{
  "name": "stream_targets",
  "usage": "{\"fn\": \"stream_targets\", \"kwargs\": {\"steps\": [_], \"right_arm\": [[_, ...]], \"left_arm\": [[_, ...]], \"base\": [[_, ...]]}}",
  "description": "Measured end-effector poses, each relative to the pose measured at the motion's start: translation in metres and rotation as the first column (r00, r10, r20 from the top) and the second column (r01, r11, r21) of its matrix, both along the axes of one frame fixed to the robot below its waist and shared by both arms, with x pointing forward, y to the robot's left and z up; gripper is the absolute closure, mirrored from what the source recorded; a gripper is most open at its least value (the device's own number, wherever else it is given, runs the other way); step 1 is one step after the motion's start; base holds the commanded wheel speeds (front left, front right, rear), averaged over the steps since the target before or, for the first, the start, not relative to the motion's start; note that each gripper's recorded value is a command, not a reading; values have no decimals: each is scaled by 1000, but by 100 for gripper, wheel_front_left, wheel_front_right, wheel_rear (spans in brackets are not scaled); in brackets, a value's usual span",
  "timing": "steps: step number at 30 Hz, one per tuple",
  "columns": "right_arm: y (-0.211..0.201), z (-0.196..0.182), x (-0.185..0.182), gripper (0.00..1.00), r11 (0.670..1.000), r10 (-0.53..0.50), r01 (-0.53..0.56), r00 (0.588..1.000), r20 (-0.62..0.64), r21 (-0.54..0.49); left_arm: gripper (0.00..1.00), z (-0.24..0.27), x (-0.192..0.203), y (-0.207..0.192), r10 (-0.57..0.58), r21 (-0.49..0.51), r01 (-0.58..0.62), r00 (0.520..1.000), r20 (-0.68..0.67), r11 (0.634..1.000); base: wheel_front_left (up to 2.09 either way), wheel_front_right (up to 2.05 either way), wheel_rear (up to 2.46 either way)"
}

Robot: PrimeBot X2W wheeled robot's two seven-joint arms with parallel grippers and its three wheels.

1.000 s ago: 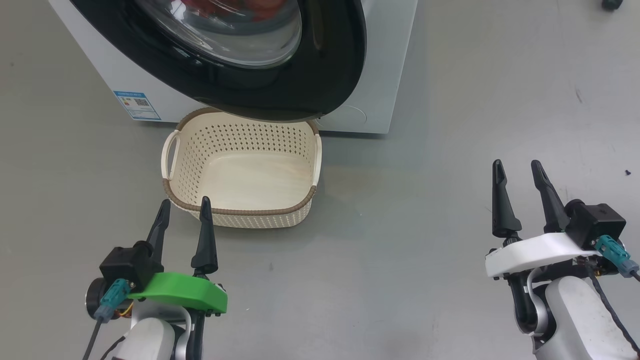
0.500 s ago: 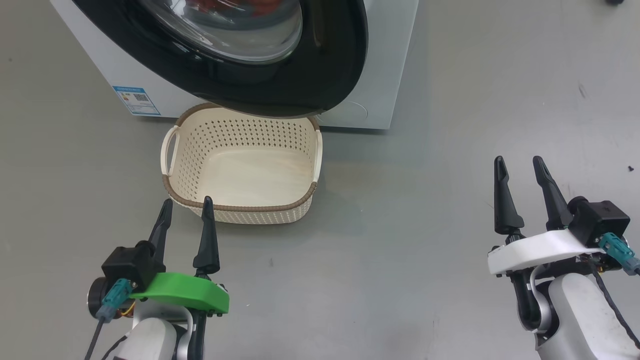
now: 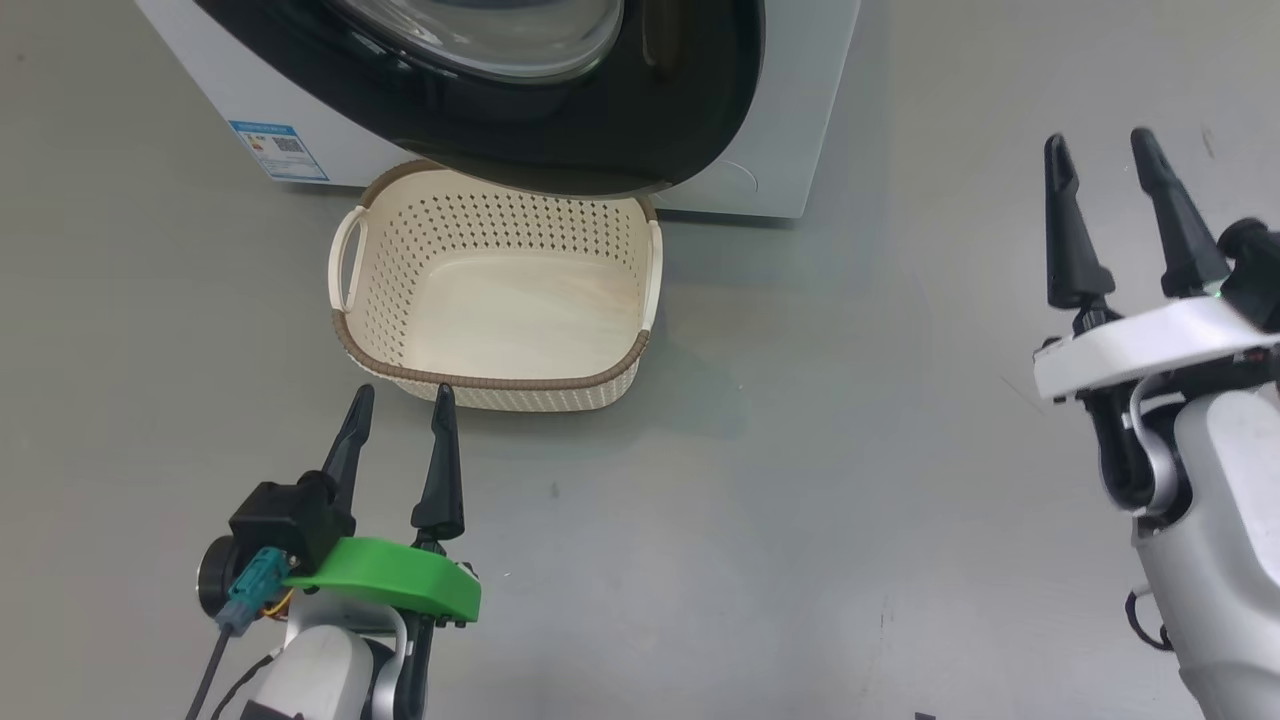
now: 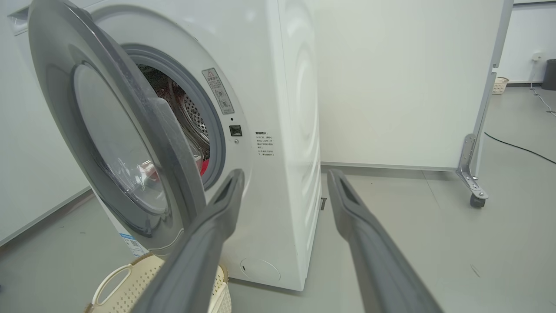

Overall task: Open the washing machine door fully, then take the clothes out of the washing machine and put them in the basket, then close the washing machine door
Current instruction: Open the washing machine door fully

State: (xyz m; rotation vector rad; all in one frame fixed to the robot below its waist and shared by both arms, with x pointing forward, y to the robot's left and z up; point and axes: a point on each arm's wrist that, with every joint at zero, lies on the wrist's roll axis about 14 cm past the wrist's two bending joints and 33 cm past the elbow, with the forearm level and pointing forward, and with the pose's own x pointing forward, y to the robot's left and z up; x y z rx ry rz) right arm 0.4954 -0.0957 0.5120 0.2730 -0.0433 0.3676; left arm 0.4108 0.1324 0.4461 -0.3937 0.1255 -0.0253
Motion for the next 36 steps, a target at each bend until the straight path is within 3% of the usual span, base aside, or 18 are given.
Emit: {"fn": "stream_targets", "kwargs": {"steps": [9, 18, 19, 20, 21, 25, 28, 32, 36], "right_arm": [[19, 35, 44, 0, 997, 75, -76, 995, 62, 13], [36, 33, 79, 0, 985, 121, -117, 992, -31, 124], [38, 33, 83, 51, 982, 129, -121, 991, -44, 146], [40, 33, 86, 70, 976, 133, -120, 989, -59, 181], [45, 31, 93, 100, 959, 147, -118, 985, -94, 258], [53, 25, 105, 100, 922, 180, -109, 970, -163, 370], [63, 20, 111, 100, 848, 240, -87, 943, -232, 524], [73, 22, 122, 100, 763, 312, -63, 908, -281, 643], [80, 34, 135, 100, 707, 372, -64, 881, -293, 704]], "left_arm": [[0, -4, 7, -4, -18, 6, 18, 1000, -5, 1000], [0, -12, 8, -3, -21, 10, 21, 999, -28, 1000], [0, -13, 8, -3, -20, 8, 20, 999, -31, 1000], [0, -14, 8, -3, -19, 9, 19, 999, -34, 1000], [0, -15, 8, -1, -16, 9, 16, 999, -39, 1000], [0, -16, 9, 1, -8, 1, 8, 999, -44, 1000], [0, -17, 9, 2, -5, 1, 5, 999, -48, 1000], [0, -19, 7, 7, 11, -2, -11, 998, -56, 1000], [0, -20, 8, 11, 22, 0, -22, 998, -59, 1000]], "base": [[0, 0, 0], [0, 0, 0], [0, 0, 0], [0, 0, 0], [0, 0, 0], [0, 0, 0], [0, 0, 0], [0, 0, 0], [0, 0, 0]]}}
